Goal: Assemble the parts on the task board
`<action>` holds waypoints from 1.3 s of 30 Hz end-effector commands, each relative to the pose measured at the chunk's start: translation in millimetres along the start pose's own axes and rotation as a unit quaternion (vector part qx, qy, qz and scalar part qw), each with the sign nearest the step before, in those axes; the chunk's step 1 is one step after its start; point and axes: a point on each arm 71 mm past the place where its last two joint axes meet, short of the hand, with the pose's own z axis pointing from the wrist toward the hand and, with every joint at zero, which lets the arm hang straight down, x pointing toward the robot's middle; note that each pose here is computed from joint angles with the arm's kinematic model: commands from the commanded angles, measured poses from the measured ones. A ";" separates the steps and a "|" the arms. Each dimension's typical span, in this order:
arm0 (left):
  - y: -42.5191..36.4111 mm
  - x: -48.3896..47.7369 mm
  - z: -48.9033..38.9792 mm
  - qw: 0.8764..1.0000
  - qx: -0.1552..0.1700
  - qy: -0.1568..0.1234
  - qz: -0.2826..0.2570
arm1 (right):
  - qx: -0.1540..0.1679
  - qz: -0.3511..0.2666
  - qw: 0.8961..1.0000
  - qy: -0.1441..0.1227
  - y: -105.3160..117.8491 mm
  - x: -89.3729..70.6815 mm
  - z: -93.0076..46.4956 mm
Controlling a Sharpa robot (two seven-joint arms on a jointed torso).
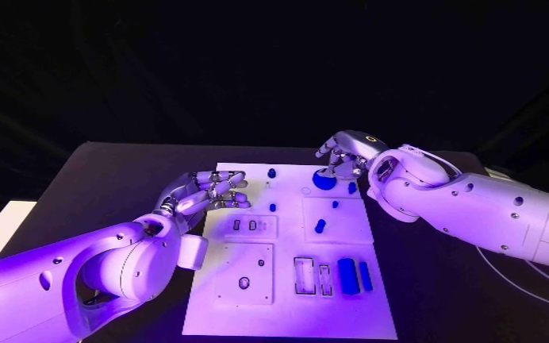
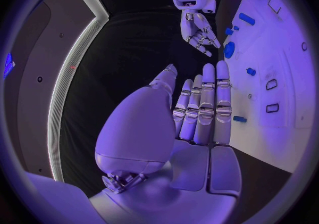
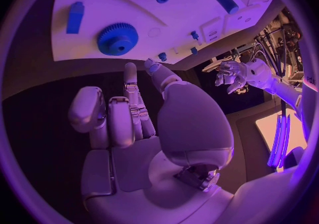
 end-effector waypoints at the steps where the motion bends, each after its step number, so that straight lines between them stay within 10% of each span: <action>1: -1.0 1.8 0.0 1.000 0.001 0.012 -0.005 | 0.045 0.033 0.997 0.053 -12.4 5.5 -2.7; 39: 0.0 1.7 1.3 1.000 -0.001 0.012 -0.005 | 0.079 -0.006 0.991 0.105 -14.5 20.8 9.1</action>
